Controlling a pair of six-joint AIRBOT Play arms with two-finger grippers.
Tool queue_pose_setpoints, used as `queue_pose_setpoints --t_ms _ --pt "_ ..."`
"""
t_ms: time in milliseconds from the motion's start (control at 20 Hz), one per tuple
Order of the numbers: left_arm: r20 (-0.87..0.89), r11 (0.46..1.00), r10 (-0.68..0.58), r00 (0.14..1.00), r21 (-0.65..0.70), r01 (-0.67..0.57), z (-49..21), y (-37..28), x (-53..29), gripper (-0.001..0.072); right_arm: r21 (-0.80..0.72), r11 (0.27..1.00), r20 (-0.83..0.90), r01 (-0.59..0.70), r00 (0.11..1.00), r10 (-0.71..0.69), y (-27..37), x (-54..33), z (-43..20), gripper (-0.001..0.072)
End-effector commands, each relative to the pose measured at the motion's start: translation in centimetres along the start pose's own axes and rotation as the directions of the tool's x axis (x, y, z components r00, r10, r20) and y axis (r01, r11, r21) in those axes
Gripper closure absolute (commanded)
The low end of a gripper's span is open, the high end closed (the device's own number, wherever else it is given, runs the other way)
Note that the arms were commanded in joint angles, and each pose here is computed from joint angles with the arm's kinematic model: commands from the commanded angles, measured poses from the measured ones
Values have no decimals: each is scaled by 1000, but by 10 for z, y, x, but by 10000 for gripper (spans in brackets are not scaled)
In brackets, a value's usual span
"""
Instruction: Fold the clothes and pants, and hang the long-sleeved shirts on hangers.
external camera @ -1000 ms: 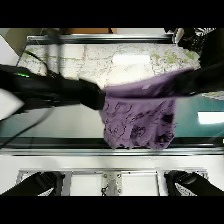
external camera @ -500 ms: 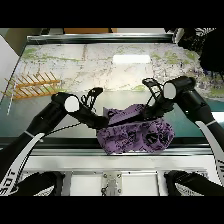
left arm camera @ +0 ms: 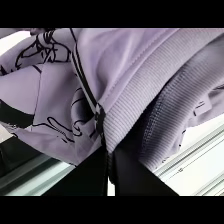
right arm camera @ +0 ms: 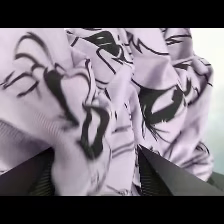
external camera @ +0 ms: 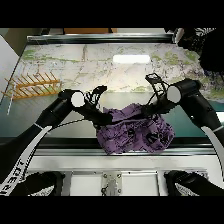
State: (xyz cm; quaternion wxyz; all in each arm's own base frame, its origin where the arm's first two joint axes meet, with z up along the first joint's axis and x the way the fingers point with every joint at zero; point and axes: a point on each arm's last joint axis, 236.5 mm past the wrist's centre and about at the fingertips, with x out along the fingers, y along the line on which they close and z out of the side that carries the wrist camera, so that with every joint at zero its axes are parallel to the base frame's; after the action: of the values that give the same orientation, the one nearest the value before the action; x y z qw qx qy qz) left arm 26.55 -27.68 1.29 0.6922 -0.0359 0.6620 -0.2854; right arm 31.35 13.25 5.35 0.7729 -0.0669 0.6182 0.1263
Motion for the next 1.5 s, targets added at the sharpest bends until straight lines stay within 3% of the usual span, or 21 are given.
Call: queue_pose_setpoints --t_ms 0,300,350,400,450,550,900,1250,1300,1350,1400,1450 --pt "6 1000 -4 1000 5 4 2 -1 -1 688 16 1000 26 3 1000 -3 -1 -16 -5 199" --pt "7 1000 -5 1000 8 4 1 -2 -4 689 34 999 -89 6 996 -3 -2 28 -35 200" --pt "14 1000 -6 1000 11 6 2 -3 -6 689 33 999 -92 12 996 -9 -4 34 -37 283" --pt "25 1000 0 1000 17 0 2 -3 -10 689 29 999 -86 22 996 -20 -6 37 -37 462" --pt "37 999 25 999 32 -26 2 1 -15 689 26 999 -72 33 997 -31 -9 36 -34 565" --pt "41 995 84 996 59 -86 -4 12 -29 689 22 999 -32 50 998 -49 -14 22 -31 689" --pt "36 994 30 999 105 -34 -47 -16 -54 689 180 982 -41 54 998 -47 -18 -61 -92 687" --pt "10 992 28 1000 123 -28 -51 -27 -38 686 203 979 -38 -2 999 10 -5 -64 -96 687" --pt "8 993 30 1000 117 -30 -47 -26 -40 507 203 979 -40 -1 999 9 -5 -64 -95 687" --pt "12 993 31 999 110 -32 -41 -24 -43 179 203 979 -41 0 999 9 -5 -63 -95 686" --pt "31 995 30 999 99 -33 -31 -23 -48 11 204 979 -34 -3 999 10 -5 -63 -93 685" --pt "57 995 28 998 93 -33 -21 -21 -54 12 203 979 -28 -5 1000 11 -4 -63 -92 685"
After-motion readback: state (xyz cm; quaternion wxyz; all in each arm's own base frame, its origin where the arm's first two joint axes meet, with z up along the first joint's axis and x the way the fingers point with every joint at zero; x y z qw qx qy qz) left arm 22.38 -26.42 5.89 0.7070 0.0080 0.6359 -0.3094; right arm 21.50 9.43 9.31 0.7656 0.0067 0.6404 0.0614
